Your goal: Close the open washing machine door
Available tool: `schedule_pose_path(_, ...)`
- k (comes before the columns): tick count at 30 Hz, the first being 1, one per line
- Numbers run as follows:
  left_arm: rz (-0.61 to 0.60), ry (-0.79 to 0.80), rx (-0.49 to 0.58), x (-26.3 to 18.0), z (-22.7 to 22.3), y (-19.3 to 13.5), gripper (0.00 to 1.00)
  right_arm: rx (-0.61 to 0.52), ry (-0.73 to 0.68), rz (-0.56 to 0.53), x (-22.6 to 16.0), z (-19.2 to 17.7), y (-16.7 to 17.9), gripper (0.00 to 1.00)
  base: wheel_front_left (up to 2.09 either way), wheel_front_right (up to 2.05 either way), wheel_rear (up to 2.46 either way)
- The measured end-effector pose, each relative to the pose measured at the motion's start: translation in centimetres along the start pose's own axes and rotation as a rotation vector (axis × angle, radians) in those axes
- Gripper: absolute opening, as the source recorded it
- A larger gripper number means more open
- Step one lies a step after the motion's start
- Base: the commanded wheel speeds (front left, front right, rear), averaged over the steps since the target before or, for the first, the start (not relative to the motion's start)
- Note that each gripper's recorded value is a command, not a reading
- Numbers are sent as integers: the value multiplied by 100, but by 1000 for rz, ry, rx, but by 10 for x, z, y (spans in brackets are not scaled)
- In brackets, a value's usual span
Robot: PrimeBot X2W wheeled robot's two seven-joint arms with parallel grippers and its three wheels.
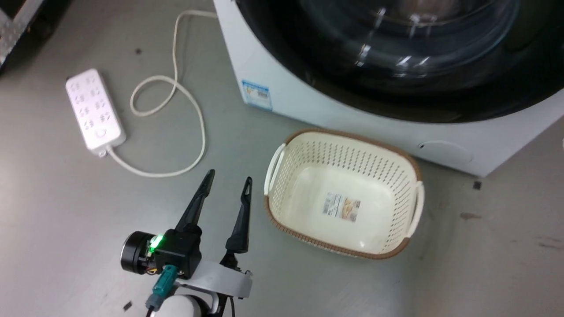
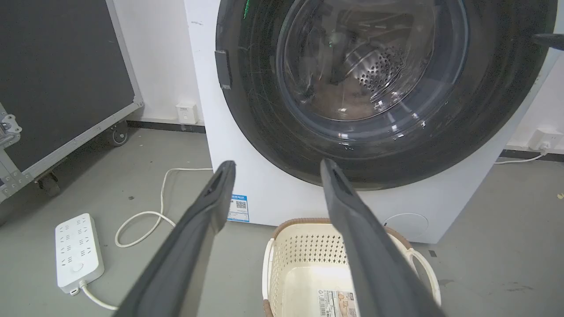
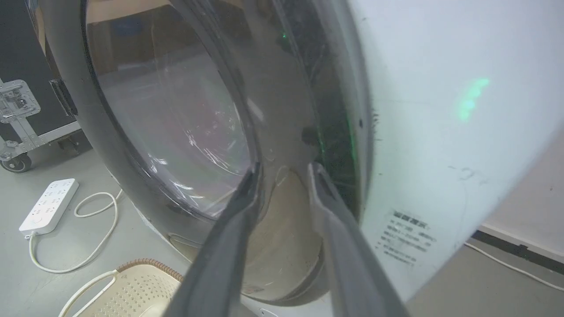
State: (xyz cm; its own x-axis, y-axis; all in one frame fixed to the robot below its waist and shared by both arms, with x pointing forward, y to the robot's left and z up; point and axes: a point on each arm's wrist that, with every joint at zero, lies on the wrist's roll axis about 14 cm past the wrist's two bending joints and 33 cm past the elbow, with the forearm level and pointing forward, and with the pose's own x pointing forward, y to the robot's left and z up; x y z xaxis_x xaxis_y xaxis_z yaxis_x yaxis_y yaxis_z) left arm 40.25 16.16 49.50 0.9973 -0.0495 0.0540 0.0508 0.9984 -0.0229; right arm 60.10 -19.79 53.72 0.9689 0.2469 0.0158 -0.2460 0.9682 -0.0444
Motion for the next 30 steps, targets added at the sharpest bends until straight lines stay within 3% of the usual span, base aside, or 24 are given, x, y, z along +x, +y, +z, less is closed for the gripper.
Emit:
schedule_pose_path(11,-21,-66,-43,-20,25,-4,100,-12,-56,-19,-103,10,18,100,0,0,0)
schedule_pose_path(13,-50,-67,-50,-28,26,-12,100,3,-123,-100,-156,20,17,100,0,0,0)
schedule_pose_path(20,-94,-78,-57,-34,30,-27,100,21,-176,-232,-226,18,23,100,0,0,0)
schedule_pose_path(30,-108,-74,-52,-37,29,-30,100,5,-138,-250,-253,3,50,100,0,0,0)
